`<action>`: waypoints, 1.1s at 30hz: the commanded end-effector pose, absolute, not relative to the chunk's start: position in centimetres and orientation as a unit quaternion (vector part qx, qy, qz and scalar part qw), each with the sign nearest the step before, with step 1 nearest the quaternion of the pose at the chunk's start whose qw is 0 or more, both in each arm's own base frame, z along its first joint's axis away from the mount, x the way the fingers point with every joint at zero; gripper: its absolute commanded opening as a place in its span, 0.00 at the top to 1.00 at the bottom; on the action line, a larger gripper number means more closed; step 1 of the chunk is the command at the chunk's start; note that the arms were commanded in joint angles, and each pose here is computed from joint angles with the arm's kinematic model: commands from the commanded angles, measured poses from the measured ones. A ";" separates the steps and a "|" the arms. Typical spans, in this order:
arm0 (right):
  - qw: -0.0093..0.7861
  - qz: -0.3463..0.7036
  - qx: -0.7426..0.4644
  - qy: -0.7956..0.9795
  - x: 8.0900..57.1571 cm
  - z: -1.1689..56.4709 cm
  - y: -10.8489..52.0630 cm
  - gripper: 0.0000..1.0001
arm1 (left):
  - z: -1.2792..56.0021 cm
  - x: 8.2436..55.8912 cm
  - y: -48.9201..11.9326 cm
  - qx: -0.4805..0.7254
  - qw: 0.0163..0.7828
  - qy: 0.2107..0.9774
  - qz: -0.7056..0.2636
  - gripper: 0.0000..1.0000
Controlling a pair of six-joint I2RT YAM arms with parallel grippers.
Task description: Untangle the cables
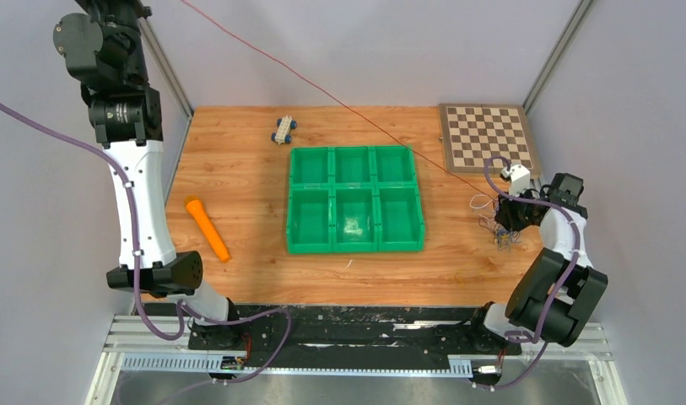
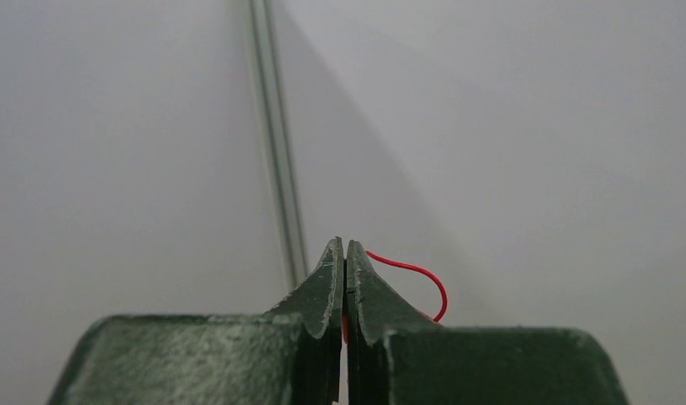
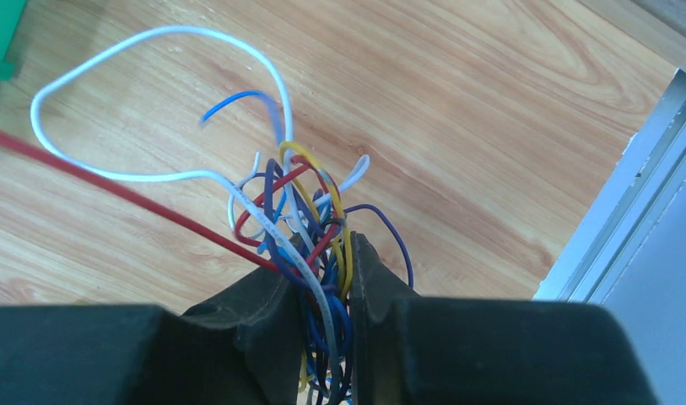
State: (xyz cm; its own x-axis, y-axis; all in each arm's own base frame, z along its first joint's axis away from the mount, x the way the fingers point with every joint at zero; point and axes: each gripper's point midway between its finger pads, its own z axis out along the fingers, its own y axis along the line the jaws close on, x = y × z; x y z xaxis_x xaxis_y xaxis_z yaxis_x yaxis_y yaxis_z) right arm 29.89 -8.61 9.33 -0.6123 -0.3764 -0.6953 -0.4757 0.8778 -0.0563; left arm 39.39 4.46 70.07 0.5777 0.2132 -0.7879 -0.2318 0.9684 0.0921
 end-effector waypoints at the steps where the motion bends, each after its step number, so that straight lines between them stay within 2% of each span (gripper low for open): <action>1: 0.388 0.059 -0.252 0.885 30.9 11.1 -9.2 0.79 | 68.2 39.5 10.5 -0.081 0.862 0.464 0.191 1.00; 7: 0.370 0.056 -0.241 0.895 31.0 9.9 -10.4 0.79 | 68.9 38.4 15.0 -0.114 0.853 0.449 0.241 1.00; 8: 0.369 0.060 -0.238 0.896 31.0 9.8 -10.5 0.80 | 68.6 38.5 15.3 -0.114 0.849 0.456 0.241 1.00; 10: 0.376 0.082 -0.232 0.894 31.3 10.3 -9.9 0.90 | 67.7 39.0 13.7 -0.084 0.851 0.478 0.199 1.00; 11: 0.384 0.100 -0.232 0.888 31.5 10.9 -9.2 0.95 | 65.5 40.8 12.1 -0.044 0.846 0.506 0.163 1.00; 12: 0.393 0.118 -0.234 0.881 31.6 11.7 -8.5 0.99 | 66.3 39.8 10.3 -0.022 0.862 0.490 0.128 1.00; 13: 0.404 0.139 -0.235 0.873 31.7 12.5 -7.7 1.00 | 63.4 41.5 8.0 0.034 0.851 0.518 0.077 1.00; 14: 0.415 0.155 -0.238 0.864 31.9 13.7 -7.0 1.00 | 63.3 40.8 5.9 0.063 0.855 0.513 0.035 1.00; 17: 0.448 0.199 -0.247 0.836 32.0 17.2 -4.5 1.00 | 57.5 40.1 -2.8 0.205 0.790 0.556 -0.159 1.00; 21: 0.487 0.244 -0.271 0.793 31.4 22.1 -0.6 1.00 | 50.9 36.2 -13.7 0.350 0.698 0.562 -0.274 1.00; 23: 0.499 0.254 -0.288 0.777 30.9 24.0 1.2 1.00 | 47.8 32.2 -20.8 0.417 0.635 0.546 -0.353 1.00; 25: 0.508 0.259 -0.307 0.762 30.2 25.6 2.9 1.00 | 45.0 29.0 -25.1 0.454 0.574 0.540 -0.416 1.00; 28: 0.519 0.266 -0.319 0.747 29.2 27.8 4.8 1.00 | 41.1 25.3 -29.7 0.516 0.499 0.527 -0.455 0.99; 29: 0.525 0.269 -0.321 0.741 28.9 28.6 5.2 1.00 | 39.1 23.5 -31.3 0.554 0.468 0.515 -0.457 0.93; 30: 0.530 0.272 -0.323 0.735 28.6 29.3 5.6 1.00 | 38.3 22.9 -32.0 0.569 0.460 0.510 -0.452 0.65; 31: 0.534 0.274 -0.325 0.731 28.3 30.0 5.9 1.00 | 37.5 22.0 -33.3 0.586 0.451 0.497 -0.454 0.43; 33: 0.543 0.276 -0.332 0.720 27.6 31.1 6.6 1.00 | 37.3 22.4 -35.1 0.573 0.461 0.496 -0.462 0.27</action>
State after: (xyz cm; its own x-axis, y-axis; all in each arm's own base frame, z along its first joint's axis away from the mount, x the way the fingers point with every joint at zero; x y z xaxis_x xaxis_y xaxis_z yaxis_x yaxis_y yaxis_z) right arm 28.90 4.68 27.15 -0.2684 -0.2284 -0.9358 -0.7388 0.6722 0.0478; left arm 24.16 -32.92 38.21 -0.0015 0.1483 -0.9889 1.0000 0.0092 -0.0001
